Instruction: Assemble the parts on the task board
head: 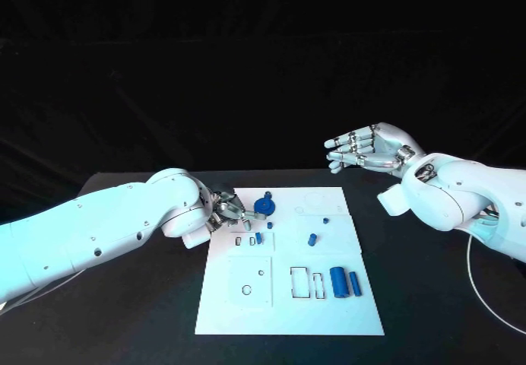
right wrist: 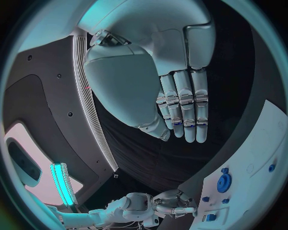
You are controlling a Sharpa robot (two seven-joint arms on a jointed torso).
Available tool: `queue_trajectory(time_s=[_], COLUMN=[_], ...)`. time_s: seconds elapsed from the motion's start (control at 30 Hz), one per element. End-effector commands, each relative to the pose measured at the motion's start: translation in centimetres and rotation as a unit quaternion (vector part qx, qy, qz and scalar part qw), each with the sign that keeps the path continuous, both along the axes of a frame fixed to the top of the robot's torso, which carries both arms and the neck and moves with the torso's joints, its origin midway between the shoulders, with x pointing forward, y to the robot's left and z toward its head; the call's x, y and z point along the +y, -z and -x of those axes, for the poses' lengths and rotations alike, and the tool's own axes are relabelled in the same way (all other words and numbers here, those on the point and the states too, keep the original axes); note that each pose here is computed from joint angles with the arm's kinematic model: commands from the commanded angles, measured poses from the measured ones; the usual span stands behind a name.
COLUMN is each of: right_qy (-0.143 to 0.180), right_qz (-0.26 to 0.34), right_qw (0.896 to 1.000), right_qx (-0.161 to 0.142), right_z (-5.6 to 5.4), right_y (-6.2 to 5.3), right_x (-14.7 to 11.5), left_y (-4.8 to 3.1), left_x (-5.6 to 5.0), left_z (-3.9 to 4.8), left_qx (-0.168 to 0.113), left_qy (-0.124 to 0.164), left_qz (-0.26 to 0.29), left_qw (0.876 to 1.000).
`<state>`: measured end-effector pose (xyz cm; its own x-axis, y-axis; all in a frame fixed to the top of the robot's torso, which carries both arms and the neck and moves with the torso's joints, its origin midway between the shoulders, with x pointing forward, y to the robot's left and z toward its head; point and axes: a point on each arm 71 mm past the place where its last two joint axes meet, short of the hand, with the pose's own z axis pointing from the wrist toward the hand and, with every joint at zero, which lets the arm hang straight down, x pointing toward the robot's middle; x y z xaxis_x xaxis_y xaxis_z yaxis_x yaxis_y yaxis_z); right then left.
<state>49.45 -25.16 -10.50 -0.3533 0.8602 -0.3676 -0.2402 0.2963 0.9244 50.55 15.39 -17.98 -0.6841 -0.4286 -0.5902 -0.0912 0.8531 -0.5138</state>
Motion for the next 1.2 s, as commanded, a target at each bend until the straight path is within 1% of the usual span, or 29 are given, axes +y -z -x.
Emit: queue_trajectory(time_s=[0.03, 0.17, 0.37, 0.6, 1.2], right_qy=[-0.017, -0.015, -0.015, -0.016, -0.026], right_qz=[0.014, 0.021, 0.025, 0.026, 0.032], right_qw=[1.000, 1.000, 1.000, 1.000, 0.999], right_qx=[-0.009, -0.008, -0.007, -0.006, -0.004], right_z=[0.1, 0.0, 0.0, -0.1, -0.1], right_y=[0.0, 0.1, 0.2, 0.3, 0.5], right_x=[0.4, 0.5, 0.7, 0.8, 1.1], left_y=[0.37, 0.60, 0.81, 1.00, 1.25], left_x=[-0.2, -0.9, -1.6, -2.3, -3.7], left_z=[-0.31, -0.94, -1.38, -1.50, -1.64], left_qx=[0.011, 0.018, 0.018, 0.020, 0.019], left_qy=[0.026, 0.038, 0.054, 0.068, 0.074], left_qz=[-0.072, -0.092, -0.119, -0.135, -0.137], left_qw=[0.997, 0.995, 0.991, 0.988, 0.988])
